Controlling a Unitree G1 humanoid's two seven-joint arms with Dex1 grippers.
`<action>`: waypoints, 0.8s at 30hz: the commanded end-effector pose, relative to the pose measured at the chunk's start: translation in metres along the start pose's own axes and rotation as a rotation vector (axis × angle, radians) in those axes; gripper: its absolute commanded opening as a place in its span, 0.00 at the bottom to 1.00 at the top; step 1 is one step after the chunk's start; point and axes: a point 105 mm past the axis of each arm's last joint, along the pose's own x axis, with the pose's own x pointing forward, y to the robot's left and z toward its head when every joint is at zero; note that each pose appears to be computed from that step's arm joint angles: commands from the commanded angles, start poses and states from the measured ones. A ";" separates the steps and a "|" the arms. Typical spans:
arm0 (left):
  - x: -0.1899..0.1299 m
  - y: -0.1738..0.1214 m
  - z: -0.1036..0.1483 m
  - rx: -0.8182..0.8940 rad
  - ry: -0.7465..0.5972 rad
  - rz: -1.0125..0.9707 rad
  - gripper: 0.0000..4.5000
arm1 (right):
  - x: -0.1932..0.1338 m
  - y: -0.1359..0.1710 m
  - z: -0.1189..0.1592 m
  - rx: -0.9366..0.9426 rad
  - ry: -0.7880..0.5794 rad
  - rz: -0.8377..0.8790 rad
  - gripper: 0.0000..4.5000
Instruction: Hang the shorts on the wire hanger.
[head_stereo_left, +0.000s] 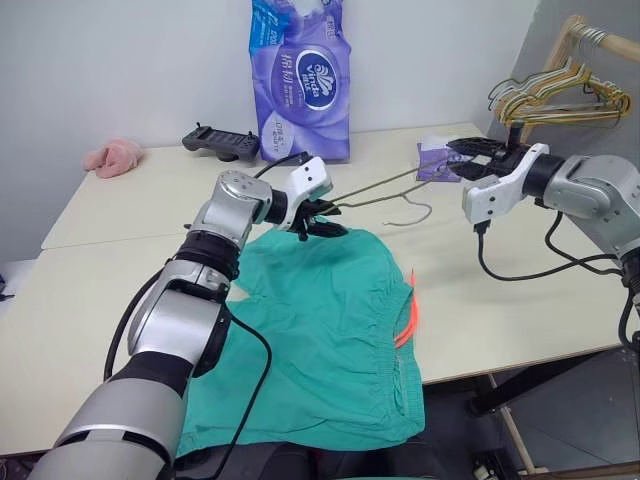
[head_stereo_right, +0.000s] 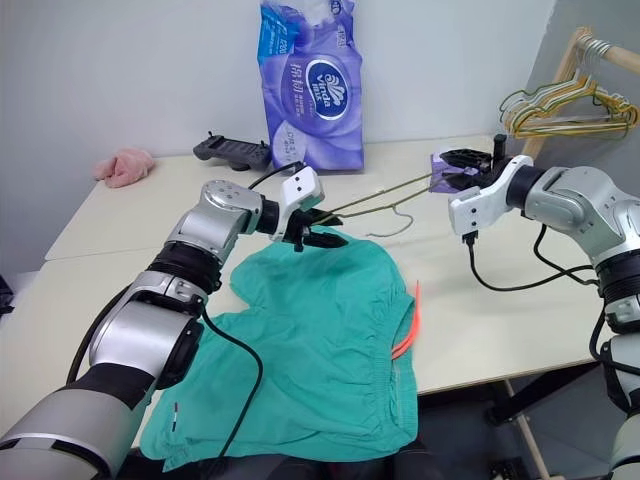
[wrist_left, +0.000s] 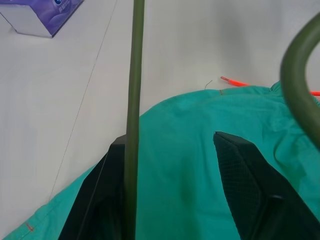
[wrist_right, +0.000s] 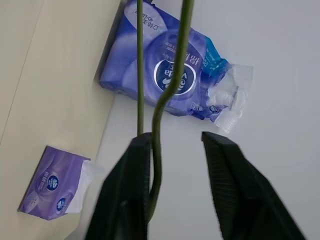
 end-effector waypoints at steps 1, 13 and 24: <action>-0.007 0.007 0.016 0.037 -0.037 0.032 0.48 | -0.014 -0.019 -0.003 -0.003 0.003 -0.053 0.69; -0.005 0.004 0.016 0.048 -0.035 0.015 0.48 | -0.011 0.036 -0.008 0.286 0.072 0.228 1.00; -0.005 0.002 0.016 0.049 -0.033 0.007 0.48 | 0.007 0.029 -0.004 0.403 0.129 0.247 1.00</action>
